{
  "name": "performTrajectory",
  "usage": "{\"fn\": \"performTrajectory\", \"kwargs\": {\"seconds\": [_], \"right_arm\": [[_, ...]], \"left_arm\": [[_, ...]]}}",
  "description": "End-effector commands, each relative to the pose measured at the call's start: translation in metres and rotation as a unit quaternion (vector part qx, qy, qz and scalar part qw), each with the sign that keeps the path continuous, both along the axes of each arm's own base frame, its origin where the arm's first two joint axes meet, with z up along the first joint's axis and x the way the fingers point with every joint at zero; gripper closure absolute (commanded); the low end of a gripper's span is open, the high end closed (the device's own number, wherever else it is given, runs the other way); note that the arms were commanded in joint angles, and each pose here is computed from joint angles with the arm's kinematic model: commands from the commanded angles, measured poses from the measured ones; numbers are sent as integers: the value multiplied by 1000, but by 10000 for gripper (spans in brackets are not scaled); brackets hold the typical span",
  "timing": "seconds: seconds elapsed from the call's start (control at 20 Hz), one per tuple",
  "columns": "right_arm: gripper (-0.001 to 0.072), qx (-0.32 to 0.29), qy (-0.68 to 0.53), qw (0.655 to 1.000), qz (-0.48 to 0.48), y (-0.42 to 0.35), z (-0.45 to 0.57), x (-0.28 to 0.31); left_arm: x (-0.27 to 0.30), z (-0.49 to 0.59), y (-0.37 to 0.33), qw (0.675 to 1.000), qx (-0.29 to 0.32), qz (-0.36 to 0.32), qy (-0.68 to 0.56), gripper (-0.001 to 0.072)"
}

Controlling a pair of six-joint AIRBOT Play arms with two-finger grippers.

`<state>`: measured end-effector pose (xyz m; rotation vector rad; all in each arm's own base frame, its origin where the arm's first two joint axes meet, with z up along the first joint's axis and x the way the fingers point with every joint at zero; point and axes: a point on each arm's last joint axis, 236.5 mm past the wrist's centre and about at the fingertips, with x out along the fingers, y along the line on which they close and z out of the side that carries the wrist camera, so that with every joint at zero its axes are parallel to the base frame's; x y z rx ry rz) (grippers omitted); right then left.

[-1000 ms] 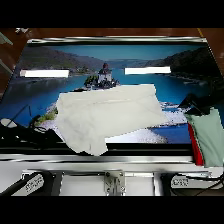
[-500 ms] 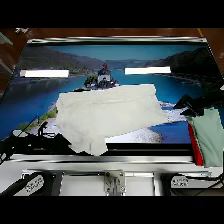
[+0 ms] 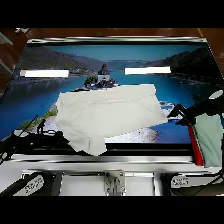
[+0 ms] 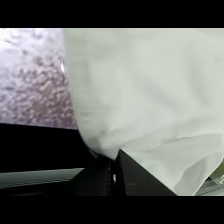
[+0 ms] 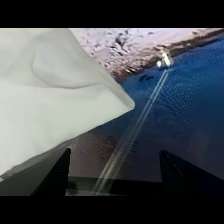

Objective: Fold the shirts.

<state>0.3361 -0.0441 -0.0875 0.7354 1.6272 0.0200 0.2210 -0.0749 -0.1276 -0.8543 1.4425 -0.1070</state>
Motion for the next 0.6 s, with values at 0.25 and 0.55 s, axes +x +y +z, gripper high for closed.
{"fn": "performTrajectory", "kwargs": {"seconds": [0.25, 0.55], "right_arm": [[63, -19, -2, 999, -26, 19, -46, 24], [648, -25, -30, 999, -30, 35, -53, 46]], "left_arm": [[6, 19, -6, 998, -9, -42, -34, 665], [17, 34, -4, 997, -1, -50, -65, 665]]}}
